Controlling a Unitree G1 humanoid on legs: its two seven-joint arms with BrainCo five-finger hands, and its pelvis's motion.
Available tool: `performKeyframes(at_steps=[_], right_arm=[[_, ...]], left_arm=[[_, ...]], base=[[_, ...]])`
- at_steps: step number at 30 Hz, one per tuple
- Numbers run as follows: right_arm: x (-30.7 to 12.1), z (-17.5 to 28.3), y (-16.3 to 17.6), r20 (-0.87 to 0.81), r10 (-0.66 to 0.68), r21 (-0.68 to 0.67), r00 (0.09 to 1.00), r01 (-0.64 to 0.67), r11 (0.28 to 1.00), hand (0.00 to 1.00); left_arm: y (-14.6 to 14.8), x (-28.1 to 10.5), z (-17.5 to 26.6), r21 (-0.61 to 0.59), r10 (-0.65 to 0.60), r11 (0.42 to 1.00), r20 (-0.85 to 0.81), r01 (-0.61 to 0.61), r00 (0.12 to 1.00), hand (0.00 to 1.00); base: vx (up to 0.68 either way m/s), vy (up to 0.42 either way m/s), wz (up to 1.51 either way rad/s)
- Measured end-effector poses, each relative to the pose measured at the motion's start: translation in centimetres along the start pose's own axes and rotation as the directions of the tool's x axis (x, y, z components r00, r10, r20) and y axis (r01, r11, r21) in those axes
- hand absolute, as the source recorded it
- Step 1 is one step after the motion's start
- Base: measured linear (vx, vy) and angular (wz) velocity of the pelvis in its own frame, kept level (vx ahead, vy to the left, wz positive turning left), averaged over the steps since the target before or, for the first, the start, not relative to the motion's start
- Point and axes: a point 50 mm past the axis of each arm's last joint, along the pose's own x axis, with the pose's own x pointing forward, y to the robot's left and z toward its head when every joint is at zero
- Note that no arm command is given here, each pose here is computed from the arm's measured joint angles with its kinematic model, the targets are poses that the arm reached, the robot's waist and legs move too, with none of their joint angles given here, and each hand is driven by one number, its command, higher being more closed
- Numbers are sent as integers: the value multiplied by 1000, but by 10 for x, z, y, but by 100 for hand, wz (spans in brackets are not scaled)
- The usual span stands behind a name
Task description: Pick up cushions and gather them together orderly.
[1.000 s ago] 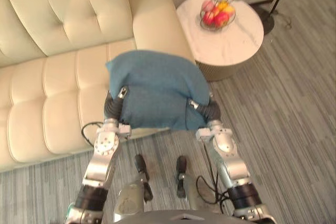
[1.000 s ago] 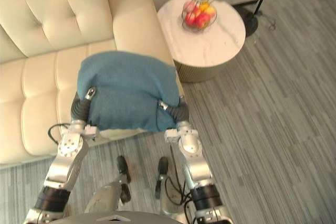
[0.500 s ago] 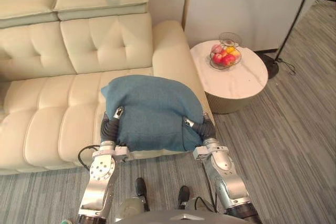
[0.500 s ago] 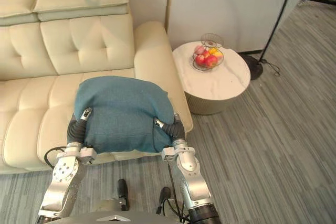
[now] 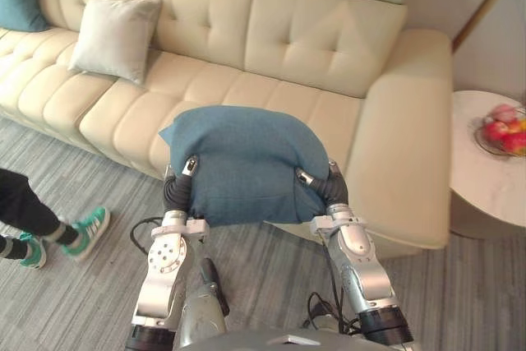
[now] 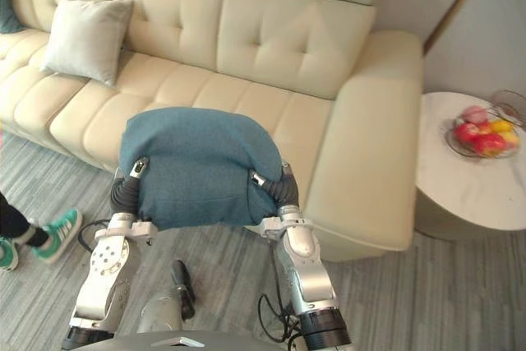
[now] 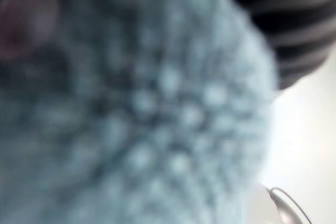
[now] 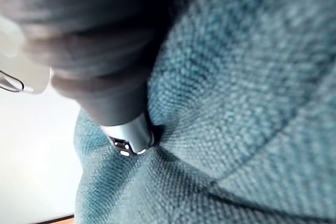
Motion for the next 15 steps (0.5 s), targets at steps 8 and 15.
performKeyframes(at_steps=[8,15], right_arm=[[5,5,10,27,10,11,1000,-11,1000,100],[-4,-11,-3,-45,-22,6,999,22,1000,100]], left_arm=[[6,1,6,-12,4,1000,50,-3,999,100],[0,-2,-9,5,-47,999,-28,47,998,100]], base=[[129,376,-15],[138,310,-4]])
